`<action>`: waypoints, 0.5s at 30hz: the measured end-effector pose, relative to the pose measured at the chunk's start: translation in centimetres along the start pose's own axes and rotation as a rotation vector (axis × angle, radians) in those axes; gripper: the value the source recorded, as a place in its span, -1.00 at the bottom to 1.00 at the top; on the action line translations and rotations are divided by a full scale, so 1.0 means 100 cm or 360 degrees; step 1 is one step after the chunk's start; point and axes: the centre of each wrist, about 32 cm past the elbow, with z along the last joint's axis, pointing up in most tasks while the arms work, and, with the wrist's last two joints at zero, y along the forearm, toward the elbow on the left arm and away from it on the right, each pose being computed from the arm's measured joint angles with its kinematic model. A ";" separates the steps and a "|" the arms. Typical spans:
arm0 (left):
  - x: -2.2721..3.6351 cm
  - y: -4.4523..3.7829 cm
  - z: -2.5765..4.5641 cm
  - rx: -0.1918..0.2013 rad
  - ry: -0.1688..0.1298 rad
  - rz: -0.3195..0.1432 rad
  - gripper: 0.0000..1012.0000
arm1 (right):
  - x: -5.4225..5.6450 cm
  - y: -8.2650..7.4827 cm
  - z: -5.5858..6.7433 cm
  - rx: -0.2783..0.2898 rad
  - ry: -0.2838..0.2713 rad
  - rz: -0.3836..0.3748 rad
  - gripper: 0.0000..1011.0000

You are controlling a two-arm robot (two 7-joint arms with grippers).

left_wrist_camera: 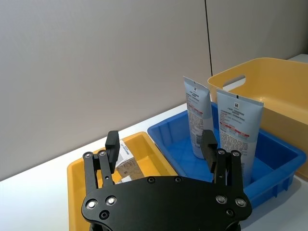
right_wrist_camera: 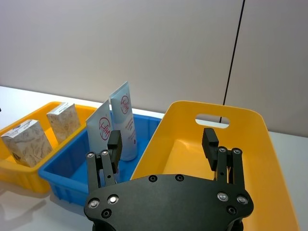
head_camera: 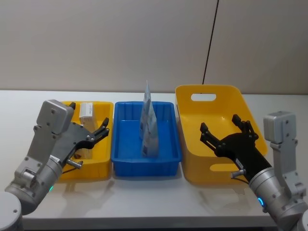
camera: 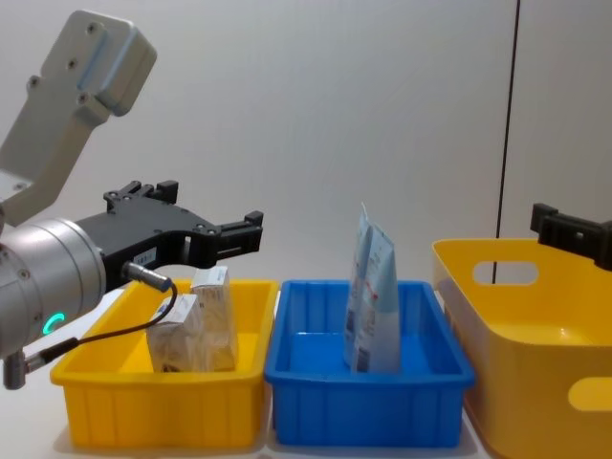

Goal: Bimanual collaborative sorting of washing and personal care products

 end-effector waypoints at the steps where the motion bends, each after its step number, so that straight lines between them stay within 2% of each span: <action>1: 0.0000 0.0000 0.0000 0.0000 0.0000 0.0000 0.98 | 0.000 0.000 0.000 0.0000 0.0000 0.0000 0.98; 15: 0.0000 0.0000 0.0000 0.0000 0.0000 0.0000 0.98 | 0.000 0.000 0.000 0.0000 0.0000 0.0000 0.98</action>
